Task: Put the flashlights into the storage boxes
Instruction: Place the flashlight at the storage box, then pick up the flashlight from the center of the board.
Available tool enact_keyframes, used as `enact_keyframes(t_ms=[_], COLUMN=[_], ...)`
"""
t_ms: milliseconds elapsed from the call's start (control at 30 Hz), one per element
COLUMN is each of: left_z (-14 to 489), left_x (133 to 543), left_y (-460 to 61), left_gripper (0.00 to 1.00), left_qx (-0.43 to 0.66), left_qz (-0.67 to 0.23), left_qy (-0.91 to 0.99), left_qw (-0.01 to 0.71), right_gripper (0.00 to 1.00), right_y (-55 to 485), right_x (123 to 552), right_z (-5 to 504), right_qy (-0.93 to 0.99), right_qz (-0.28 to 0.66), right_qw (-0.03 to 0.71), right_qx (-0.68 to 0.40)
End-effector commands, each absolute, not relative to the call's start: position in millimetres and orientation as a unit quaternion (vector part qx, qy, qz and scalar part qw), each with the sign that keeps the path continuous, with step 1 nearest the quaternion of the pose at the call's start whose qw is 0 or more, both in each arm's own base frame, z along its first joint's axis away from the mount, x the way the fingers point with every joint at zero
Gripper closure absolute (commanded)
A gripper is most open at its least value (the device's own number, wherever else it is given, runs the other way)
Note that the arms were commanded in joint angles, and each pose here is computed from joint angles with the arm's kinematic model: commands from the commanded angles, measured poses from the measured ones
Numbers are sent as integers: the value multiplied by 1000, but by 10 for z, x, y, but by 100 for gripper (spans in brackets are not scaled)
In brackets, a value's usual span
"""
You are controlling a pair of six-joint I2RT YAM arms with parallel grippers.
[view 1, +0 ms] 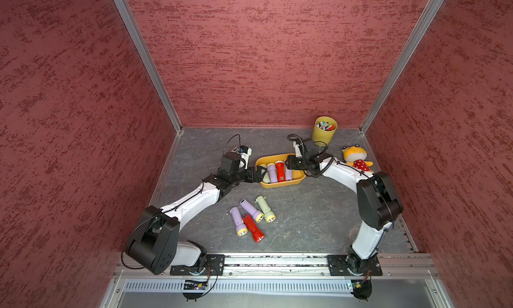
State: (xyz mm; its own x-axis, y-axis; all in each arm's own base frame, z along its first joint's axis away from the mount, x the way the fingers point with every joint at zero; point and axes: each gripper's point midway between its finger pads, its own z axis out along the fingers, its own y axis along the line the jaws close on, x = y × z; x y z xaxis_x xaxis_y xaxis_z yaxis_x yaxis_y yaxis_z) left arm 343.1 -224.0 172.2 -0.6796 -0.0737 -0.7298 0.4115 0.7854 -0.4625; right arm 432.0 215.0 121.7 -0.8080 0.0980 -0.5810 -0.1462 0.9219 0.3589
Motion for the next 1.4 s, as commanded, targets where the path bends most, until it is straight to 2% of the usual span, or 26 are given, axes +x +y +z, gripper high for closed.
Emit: enact_keyframes(t_ms=[0, 233, 667, 867, 933, 1033, 1200, 1367], left_z=[1792, 1994, 2164, 1959, 1752, 1374, 1012, 719], left_x=[3316, 3012, 2772, 2499, 2420, 2371, 2218, 2186], left_y=[-2199, -2267, -2391, -2581, -2611, -2617, -2601, -2535], left_gripper=[1, 1, 0, 10, 11, 11, 22, 31], left_qx=[135, 264, 482, 651, 711, 784, 849, 873], left_qz=[-300, -308, -262, -233, -190, -123, -119, -103], left_qy=[856, 807, 741, 626, 585, 546, 487, 466], left_qw=[399, 428, 388, 361, 341, 269, 168, 99], right_gripper=[41, 41, 41, 41, 41, 41, 41, 39], right_y=[2149, 2516, 2289, 2091, 2032, 1952, 1904, 1863], right_x=[4258, 3800, 3431, 3229, 3161, 3073, 2976, 2934], right_z=[1512, 1724, 2009, 2053, 2042, 2032, 2003, 1973], right_qy=[916, 889, 837, 821, 816, 807, 804, 806], right_qz=[203, 242, 295, 288, 291, 297, 291, 277], right_qw=[345, 368, 453, 486, 494, 506, 513, 516], right_qx=[-26, -121, -84, -81, -73, -62, -77, -88])
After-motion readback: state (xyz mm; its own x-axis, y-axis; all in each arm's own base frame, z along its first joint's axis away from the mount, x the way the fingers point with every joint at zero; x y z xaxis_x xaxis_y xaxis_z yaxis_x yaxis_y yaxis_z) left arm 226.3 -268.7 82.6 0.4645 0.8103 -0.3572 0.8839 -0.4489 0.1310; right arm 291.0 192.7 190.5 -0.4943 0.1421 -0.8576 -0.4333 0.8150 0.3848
